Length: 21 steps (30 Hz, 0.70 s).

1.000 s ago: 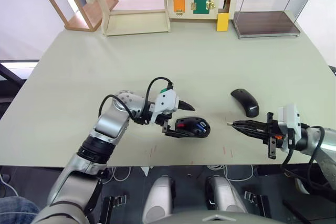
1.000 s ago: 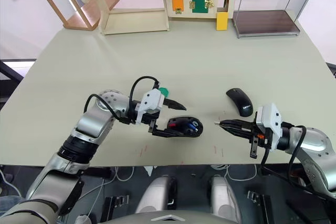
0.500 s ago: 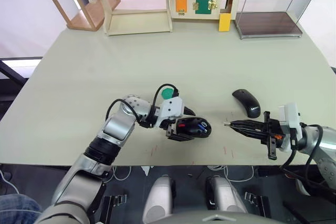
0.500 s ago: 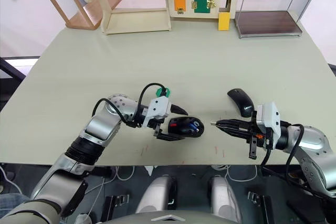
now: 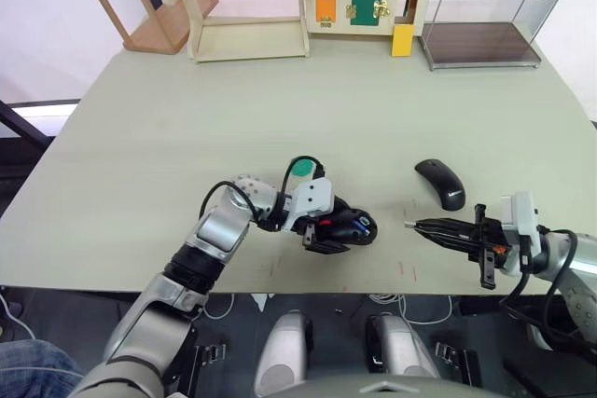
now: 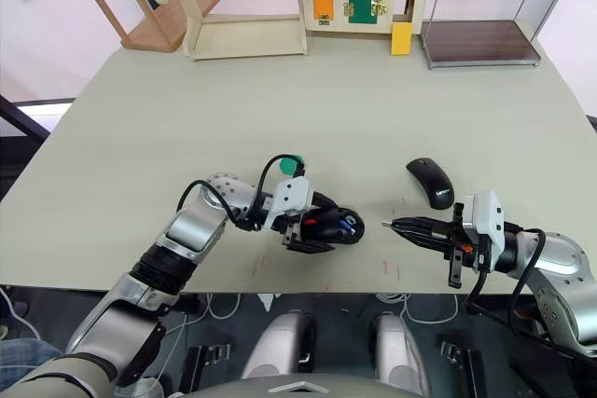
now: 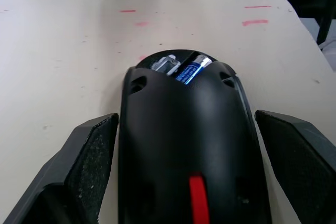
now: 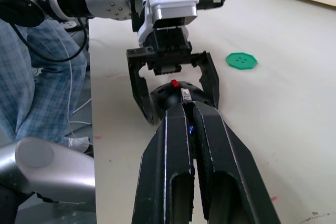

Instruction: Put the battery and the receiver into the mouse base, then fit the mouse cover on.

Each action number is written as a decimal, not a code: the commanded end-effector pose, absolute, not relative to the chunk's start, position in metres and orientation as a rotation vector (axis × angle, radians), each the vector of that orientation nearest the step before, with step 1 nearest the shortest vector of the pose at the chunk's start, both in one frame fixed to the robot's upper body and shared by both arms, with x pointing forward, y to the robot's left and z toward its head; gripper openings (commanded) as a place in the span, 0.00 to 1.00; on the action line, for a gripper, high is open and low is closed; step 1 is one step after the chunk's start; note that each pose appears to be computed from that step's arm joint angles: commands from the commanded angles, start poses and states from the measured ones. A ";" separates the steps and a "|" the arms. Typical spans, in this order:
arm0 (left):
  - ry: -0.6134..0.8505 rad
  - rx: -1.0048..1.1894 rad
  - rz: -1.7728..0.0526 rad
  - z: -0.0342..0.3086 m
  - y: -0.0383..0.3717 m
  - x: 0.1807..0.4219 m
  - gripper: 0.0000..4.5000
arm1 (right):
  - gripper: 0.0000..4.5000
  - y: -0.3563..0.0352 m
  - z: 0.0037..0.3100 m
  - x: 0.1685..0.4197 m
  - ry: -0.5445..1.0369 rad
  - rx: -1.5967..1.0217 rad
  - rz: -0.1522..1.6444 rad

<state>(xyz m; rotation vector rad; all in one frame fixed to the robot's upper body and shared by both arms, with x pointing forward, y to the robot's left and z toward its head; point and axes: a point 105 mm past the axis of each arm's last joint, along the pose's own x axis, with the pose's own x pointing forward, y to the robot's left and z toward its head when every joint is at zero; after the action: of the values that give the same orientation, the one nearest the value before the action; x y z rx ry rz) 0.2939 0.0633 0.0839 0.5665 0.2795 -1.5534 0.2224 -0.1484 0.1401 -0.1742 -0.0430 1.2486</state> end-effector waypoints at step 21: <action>0.258 0.553 -1.559 0.084 0.052 0.292 0.66 | 0.00 -0.150 0.158 0.221 -0.026 -0.131 1.189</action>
<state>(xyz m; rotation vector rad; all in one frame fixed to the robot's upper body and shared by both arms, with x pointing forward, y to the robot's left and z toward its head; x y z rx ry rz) 0.2947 0.0575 0.0828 0.5593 0.2708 -1.5436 0.2234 -0.1526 0.1416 -0.1062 0.0229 1.1804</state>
